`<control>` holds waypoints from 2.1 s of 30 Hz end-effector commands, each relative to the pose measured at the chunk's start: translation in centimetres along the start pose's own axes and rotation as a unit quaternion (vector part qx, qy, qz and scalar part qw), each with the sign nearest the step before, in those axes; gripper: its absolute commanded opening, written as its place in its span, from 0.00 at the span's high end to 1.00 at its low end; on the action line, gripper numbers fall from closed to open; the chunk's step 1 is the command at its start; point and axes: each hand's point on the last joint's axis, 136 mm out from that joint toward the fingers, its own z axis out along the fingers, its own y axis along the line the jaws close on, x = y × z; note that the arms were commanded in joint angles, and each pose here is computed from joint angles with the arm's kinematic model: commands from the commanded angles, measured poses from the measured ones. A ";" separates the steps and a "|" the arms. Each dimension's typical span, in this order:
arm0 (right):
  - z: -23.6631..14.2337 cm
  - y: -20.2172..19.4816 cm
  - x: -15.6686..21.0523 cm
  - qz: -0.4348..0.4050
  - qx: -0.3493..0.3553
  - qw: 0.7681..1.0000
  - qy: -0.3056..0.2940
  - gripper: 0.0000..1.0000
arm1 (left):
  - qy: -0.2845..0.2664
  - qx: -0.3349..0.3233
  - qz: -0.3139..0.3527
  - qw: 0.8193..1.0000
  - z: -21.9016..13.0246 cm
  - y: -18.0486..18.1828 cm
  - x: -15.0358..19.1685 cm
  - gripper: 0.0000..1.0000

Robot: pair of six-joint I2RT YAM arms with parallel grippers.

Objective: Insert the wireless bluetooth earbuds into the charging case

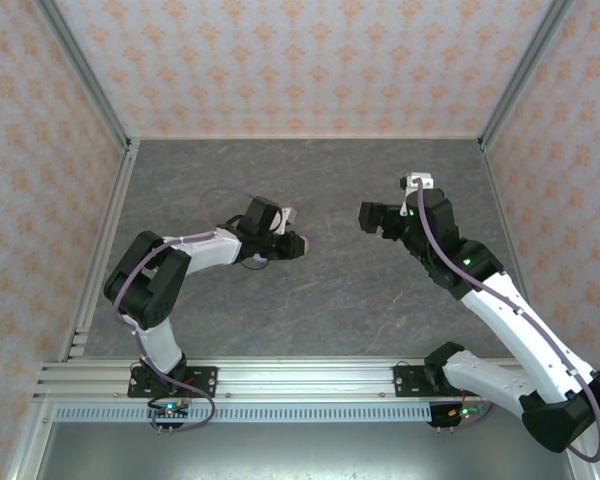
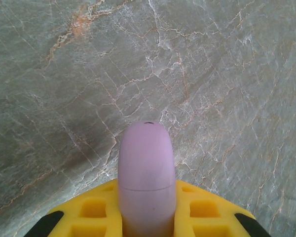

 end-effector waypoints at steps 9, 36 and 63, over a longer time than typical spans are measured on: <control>0.1 -1.1 0.4 -0.005 0.026 1.000 0.001 0.01 | 0.007 -0.040 -0.038 0.998 1.3 2.9 0.1 0.72; 0.1 -12.4 1.2 -0.027 0.221 0.969 -0.107 0.01 | -0.330 -0.236 0.131 0.905 -23.2 0.1 -7.7 0.01; 11.8 -18.6 9.3 -0.017 0.175 0.974 -0.141 0.01 | -0.374 -0.422 0.137 0.814 -20.6 18.5 -6.7 0.00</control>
